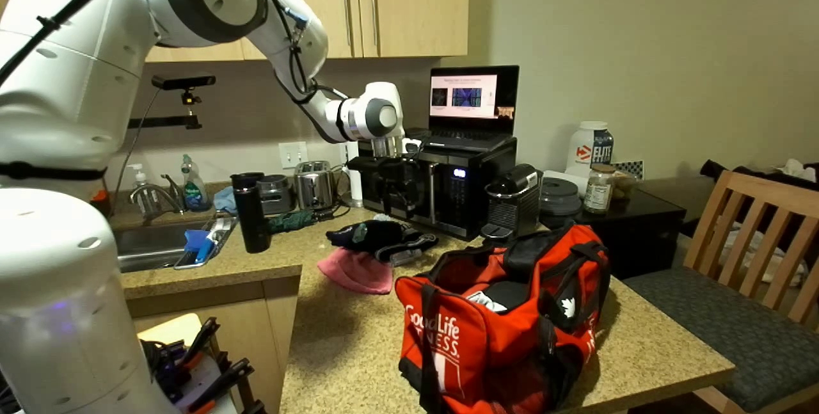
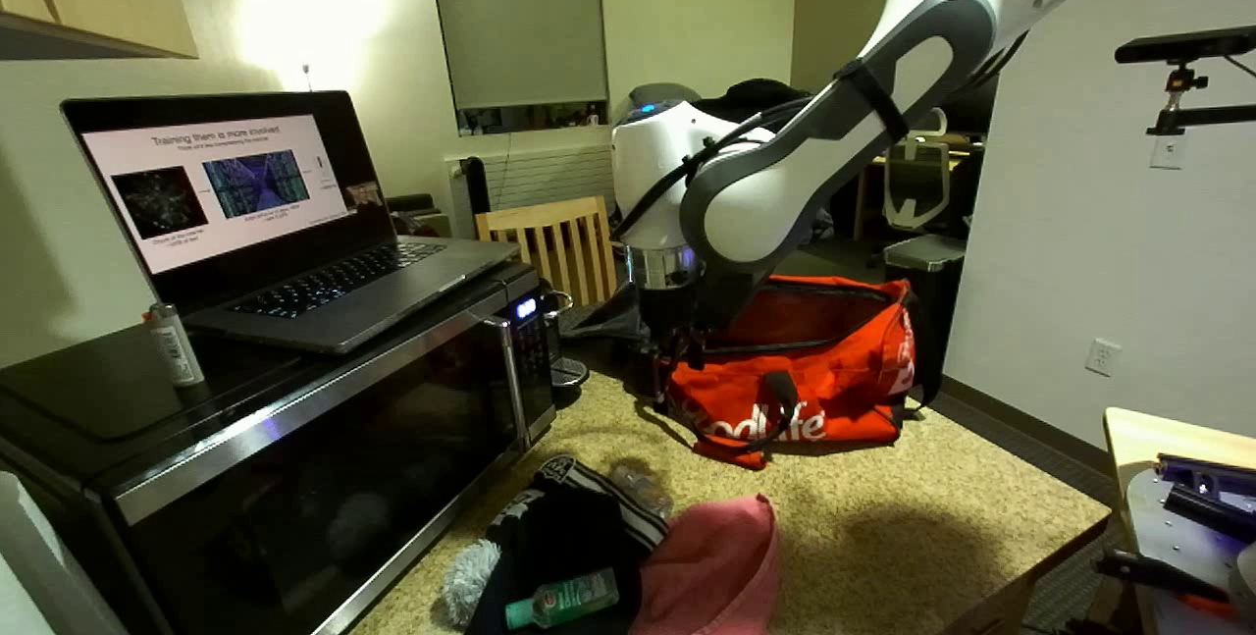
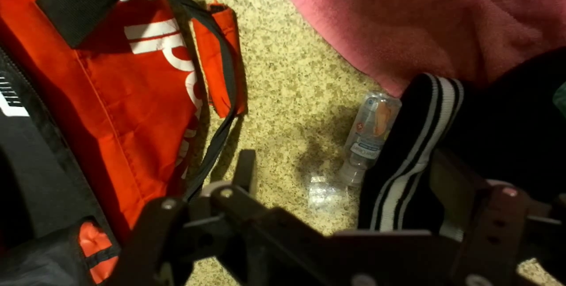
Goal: Put the bottle into the bag.
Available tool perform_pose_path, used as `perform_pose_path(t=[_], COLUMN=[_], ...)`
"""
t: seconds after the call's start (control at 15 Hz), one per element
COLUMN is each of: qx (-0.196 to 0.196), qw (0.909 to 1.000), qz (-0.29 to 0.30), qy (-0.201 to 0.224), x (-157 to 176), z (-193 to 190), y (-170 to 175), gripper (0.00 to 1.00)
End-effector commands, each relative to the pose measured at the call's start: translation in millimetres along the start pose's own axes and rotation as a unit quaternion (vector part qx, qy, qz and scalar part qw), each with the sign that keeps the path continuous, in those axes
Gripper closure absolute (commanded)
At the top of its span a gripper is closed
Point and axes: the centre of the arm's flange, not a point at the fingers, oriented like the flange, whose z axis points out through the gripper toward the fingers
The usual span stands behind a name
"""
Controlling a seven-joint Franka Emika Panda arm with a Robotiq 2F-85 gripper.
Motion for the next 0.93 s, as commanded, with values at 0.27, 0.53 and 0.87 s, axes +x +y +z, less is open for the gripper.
perform_pose_path(t=[0.27, 0.53, 0.87], qx=[0.0, 0.001, 0.013], qw=[1.0, 1.0, 0.9994], qz=[0.0, 0.005, 0.025], qy=[0.0, -0.001, -0.018], x=[0, 9, 26], z=[0, 17, 54], y=[0, 5, 15], gripper=[0.0, 0.0, 0.0])
